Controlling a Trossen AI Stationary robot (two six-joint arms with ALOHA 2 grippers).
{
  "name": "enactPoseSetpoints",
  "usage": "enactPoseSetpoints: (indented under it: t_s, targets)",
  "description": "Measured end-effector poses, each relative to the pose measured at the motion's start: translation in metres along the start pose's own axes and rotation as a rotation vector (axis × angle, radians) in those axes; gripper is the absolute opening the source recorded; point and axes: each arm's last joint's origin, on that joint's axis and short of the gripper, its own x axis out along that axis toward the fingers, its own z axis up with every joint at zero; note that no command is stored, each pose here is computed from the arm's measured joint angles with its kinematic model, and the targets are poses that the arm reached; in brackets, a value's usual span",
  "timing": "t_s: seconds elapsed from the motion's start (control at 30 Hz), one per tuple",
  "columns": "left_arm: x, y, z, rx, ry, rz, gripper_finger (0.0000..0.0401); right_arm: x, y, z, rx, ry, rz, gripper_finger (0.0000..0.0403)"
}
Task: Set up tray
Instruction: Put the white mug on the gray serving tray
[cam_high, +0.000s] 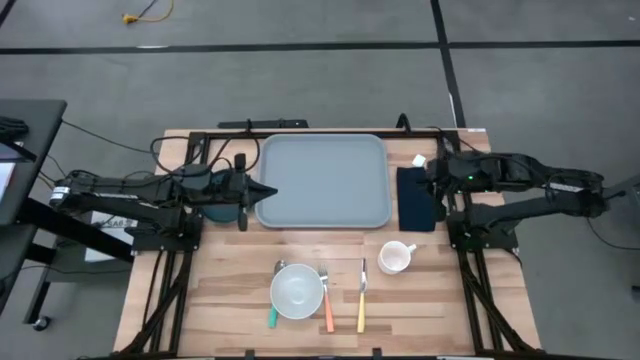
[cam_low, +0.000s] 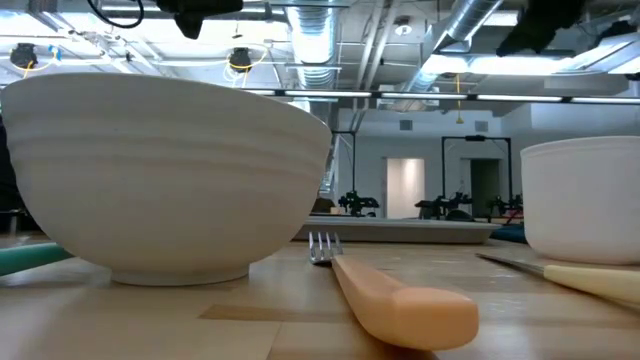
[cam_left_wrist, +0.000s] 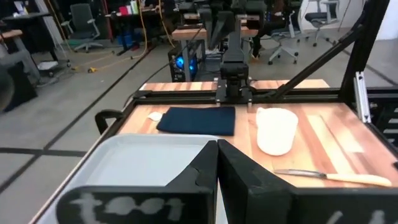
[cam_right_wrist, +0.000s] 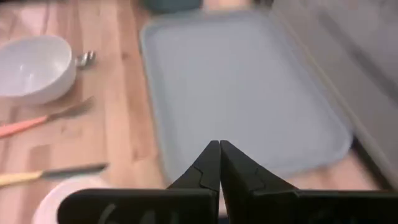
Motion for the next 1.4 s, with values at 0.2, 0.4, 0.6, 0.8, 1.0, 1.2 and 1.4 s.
enactPoseSetpoints:
  t_s: [0.2, 0.4, 0.6, 0.8, 1.0, 1.2, 1.4]
  targets:
    - [0.0, -0.001, 0.0, -0.015, -0.001, -0.021, 0.0, 0.004, 0.01, 0.006, 0.118, 0.162, 0.187, 0.0]
    - [0.0, -0.001, 0.0, -0.015, -0.003, -0.021, 0.0, 0.023, 0.026, 0.0, 0.218, 0.402, 0.214, 0.0]
    - [0.0, -0.001, 0.0, -0.004, -0.002, -0.021, 0.0, 0.037, 0.047, -0.004, 0.18, 0.536, 0.218, 0.0]
    - [0.0, -0.001, 0.001, 0.0, -0.01, -0.021, 0.0, 0.033, 0.057, -0.011, 0.171, 0.555, 0.143, 0.0]
    - [0.002, -0.001, 0.004, 0.029, -0.043, -0.014, 0.0, 0.028, 0.062, -0.017, 0.256, 0.597, 0.085, 0.0005]
    - [0.007, -0.001, 0.001, 0.012, -0.026, -0.015, 0.0, 0.022, 0.063, -0.025, 0.205, 0.675, 0.052, 0.0047]
    - [0.005, -0.001, 0.011, 0.039, -0.131, -0.006, 0.0, 0.022, 0.064, -0.025, 0.035, 0.661, 0.117, 0.0068]
